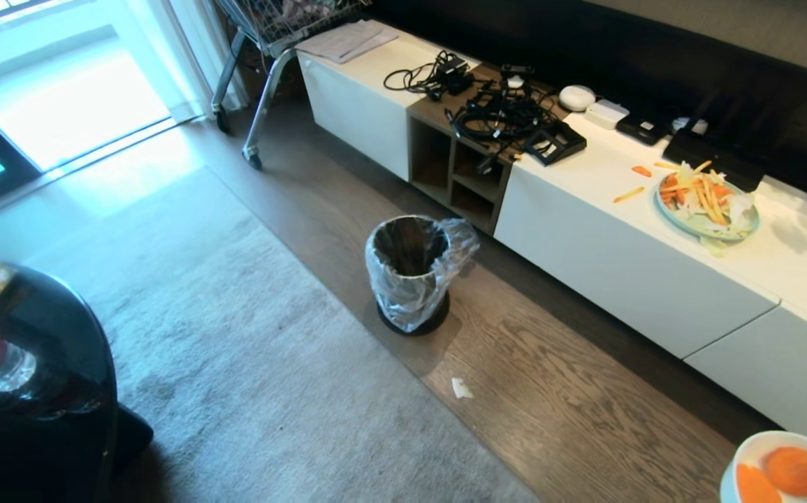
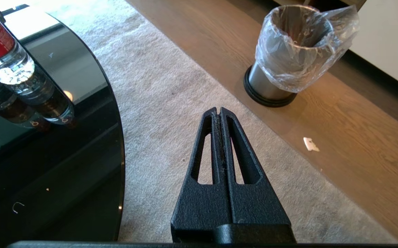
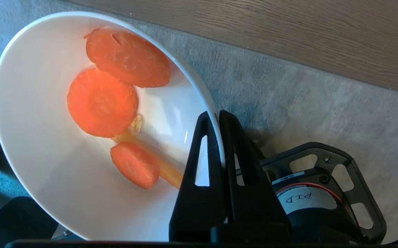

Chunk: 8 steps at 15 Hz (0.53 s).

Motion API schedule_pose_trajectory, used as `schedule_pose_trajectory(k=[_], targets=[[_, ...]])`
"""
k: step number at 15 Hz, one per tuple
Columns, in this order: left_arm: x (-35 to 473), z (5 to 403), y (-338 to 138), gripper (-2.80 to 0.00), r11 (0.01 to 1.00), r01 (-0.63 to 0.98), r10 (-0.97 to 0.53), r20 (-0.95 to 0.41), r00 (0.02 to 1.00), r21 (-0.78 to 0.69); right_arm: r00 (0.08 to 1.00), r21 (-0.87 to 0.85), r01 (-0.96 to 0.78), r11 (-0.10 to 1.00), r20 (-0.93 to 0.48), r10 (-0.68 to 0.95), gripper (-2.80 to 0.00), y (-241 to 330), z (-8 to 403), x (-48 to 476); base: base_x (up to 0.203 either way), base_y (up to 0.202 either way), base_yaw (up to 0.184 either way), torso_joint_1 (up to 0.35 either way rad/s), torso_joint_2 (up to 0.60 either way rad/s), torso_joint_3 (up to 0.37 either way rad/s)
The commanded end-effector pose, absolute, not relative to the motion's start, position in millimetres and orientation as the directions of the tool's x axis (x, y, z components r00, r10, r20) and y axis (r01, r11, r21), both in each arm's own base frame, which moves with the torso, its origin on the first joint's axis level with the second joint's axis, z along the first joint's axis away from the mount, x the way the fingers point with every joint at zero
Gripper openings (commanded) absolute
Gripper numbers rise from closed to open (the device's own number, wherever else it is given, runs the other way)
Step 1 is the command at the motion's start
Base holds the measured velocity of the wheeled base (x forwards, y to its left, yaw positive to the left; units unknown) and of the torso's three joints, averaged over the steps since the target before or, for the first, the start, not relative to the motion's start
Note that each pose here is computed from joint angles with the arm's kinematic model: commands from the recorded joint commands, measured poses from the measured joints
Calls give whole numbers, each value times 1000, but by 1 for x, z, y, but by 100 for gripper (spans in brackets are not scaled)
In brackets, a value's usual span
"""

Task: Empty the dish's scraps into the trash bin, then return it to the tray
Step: Move the bowl over the trash can

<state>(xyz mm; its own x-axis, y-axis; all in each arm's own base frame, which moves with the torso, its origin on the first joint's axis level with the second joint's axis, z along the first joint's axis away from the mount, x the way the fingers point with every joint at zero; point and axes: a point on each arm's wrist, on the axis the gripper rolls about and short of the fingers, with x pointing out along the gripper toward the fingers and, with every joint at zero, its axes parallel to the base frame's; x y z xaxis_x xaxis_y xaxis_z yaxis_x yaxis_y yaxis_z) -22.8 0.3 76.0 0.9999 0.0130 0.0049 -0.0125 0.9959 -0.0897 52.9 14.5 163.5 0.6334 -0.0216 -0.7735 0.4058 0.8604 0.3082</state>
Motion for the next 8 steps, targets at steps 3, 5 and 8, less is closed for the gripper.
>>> schedule_pose_trajectory(k=[3,5,8], targets=[[-23,76,0,-280,996,-13,14,6,1000,-90,630,307,409,859,-776,-23,-280,14,163,52,0,0,0,1,3,-194],[-23,76,0,-280,996,-13,14,6,1000,-90,629,306,408,860,-777,-23,-280,14,163,52,0,0,0,0,2,-198],[-23,76,0,-280,996,-13,14,6,1000,-90,629,306,408,860,-777,-23,-280,14,163,52,0,0,0,2,4,-198]])
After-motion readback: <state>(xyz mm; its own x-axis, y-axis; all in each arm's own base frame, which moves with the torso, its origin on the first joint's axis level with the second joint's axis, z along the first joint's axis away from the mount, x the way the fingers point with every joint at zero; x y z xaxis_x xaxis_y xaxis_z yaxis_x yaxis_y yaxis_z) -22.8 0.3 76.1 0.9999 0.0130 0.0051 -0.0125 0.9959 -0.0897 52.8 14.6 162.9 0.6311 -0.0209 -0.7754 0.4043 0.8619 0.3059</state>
